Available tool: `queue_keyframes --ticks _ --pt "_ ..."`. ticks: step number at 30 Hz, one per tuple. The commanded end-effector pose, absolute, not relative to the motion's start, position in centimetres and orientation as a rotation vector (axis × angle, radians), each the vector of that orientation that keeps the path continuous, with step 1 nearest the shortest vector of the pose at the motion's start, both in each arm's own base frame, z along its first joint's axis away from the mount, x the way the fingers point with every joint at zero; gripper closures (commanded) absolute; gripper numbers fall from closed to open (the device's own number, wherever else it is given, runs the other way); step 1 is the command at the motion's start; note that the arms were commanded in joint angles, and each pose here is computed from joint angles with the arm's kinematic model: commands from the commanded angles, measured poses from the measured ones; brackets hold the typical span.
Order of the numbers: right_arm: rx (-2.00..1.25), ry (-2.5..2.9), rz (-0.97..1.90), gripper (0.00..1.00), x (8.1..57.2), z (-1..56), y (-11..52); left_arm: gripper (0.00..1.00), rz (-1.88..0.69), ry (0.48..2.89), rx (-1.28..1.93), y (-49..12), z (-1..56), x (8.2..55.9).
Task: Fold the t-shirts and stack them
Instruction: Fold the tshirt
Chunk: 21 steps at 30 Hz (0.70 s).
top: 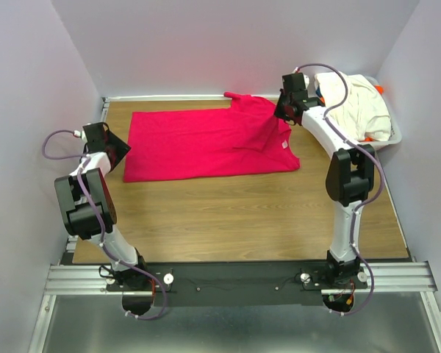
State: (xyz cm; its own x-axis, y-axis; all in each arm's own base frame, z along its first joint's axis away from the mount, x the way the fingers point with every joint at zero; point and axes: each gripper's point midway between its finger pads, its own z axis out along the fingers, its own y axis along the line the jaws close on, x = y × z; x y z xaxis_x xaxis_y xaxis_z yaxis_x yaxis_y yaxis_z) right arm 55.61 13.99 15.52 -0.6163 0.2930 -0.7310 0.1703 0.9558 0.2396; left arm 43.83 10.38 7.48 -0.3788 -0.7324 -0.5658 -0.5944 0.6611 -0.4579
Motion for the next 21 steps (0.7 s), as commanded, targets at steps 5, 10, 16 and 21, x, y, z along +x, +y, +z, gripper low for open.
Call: queue_keyframes --ticks 5,10,16,21 --pt "0.285 2.271 0.224 0.68 56.9 14.0 14.6 0.31 -0.239 2.047 -0.969 10.3 10.7 43.3" --pt "0.26 2.296 0.284 0.46 56.6 13.5 15.5 0.42 -0.233 2.05 -0.984 8.8 10.7 41.0" --pt "0.279 2.397 0.258 0.46 52.1 10.3 15.5 0.51 -0.194 2.087 -1.025 7.0 9.2 39.1" --pt "0.28 2.436 0.314 0.46 49.4 7.1 16.6 0.51 -0.167 2.122 -1.036 5.4 7.7 38.1"
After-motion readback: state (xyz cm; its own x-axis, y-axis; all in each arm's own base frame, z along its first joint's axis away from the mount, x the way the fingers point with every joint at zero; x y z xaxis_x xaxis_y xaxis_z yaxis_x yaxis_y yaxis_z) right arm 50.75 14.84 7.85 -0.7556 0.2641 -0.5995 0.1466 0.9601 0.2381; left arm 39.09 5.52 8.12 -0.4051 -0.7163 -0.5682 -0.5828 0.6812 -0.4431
